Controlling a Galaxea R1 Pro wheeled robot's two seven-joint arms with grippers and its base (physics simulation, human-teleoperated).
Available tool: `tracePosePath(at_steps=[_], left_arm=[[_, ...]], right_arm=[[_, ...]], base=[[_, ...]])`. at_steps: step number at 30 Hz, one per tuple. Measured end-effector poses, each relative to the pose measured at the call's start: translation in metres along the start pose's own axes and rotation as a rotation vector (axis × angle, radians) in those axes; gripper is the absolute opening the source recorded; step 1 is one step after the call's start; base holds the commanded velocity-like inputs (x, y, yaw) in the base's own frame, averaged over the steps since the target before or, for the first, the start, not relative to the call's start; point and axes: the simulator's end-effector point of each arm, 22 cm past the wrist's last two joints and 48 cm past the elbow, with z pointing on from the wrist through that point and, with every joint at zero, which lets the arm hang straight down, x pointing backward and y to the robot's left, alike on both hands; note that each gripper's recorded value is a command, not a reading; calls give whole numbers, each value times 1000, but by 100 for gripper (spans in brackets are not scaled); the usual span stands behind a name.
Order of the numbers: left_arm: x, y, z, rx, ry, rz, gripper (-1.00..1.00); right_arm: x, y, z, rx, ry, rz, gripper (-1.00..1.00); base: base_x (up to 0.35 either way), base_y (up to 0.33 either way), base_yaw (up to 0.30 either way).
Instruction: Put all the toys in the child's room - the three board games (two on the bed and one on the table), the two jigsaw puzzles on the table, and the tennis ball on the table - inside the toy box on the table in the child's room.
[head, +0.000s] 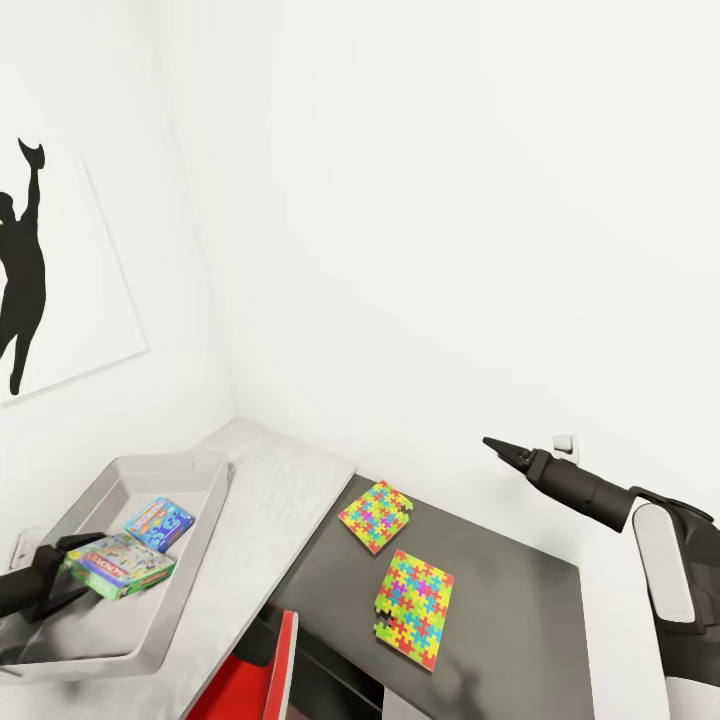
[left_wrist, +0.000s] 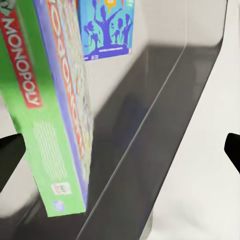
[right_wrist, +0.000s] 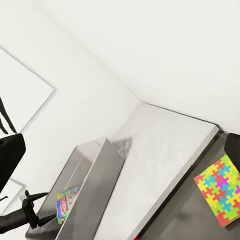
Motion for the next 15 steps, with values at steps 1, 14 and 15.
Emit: tracePosePath(at_steps=[1, 14, 15], left_arm=[[-1, 0, -1, -1, -2, 1, 100], [-4, 3, -5, -7, -5, -1, 100], [-3, 3, -4, -7, -5, 0, 100]], right_arm=[[0, -1, 0, 1, 1, 2, 100], [3, -9, 3, 8, -6, 10, 100], [3, -9, 3, 9, -6, 10, 100]], base=[[0, 0, 0], [0, 0, 0], [0, 0, 0]])
